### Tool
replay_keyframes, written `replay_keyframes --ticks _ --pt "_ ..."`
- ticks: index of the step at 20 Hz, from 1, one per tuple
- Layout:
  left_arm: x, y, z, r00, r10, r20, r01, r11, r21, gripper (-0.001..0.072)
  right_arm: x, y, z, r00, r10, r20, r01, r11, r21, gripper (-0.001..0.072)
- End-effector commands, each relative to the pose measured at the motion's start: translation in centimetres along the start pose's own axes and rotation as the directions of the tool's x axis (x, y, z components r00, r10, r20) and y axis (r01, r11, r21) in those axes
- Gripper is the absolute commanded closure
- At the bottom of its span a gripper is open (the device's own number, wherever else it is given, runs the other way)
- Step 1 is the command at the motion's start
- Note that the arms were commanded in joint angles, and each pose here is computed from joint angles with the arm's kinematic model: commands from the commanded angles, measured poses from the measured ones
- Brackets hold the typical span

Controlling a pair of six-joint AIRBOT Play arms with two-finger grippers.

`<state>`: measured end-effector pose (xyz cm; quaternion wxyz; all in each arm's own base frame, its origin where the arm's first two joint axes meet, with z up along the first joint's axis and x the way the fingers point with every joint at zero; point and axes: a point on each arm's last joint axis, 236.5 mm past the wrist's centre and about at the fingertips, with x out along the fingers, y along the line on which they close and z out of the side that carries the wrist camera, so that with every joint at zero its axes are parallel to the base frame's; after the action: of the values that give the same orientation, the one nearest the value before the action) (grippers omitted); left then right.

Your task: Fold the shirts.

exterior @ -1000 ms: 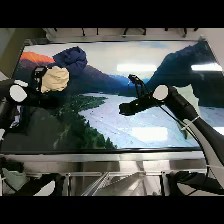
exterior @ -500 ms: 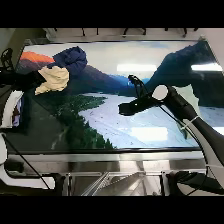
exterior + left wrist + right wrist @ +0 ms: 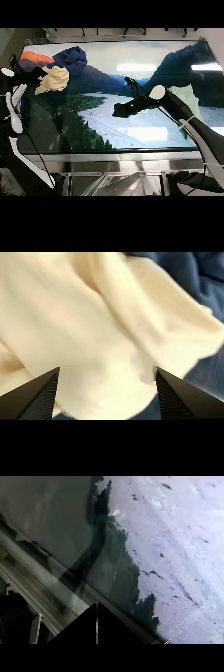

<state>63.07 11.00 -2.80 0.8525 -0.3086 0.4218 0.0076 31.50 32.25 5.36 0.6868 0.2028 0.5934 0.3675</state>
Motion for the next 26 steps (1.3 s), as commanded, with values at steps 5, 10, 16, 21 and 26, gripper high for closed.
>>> replay_keyframes --ticks 5,10,16,21,26 --pt "3.9 1.6 -1.9 0.991 0.131 -0.032 -0.130 0.991 0.021 0.0169 1.2 1.9 -1.0 0.998 0.058 -0.034 -0.057 0.998 0.014 0.0690" --pt "4.5 2.0 -2.4 0.982 0.186 -0.034 -0.184 0.982 0.037 0.0269 1.4 2.0 -1.1 0.998 0.057 -0.036 -0.057 0.998 0.010 0.0690" --pt "-0.5 0.3 3.1 0.961 0.184 0.206 -0.193 0.981 0.019 0.0561 1.7 1.7 -1.0 0.998 0.055 -0.040 -0.054 0.998 0.021 0.0690" --pt "2.1 -0.6 -1.0 0.991 0.132 0.021 -0.133 0.986 0.099 0.0627 1.6 3.1 -0.8 0.993 0.116 -0.031 -0.114 0.992 0.055 0.0690" --pt "-2.6 -0.4 0.5 0.985 0.166 0.042 -0.171 0.971 0.167 0.0624 1.5 3.3 -2.2 0.988 0.125 -0.090 -0.121 0.991 0.056 0.0690"
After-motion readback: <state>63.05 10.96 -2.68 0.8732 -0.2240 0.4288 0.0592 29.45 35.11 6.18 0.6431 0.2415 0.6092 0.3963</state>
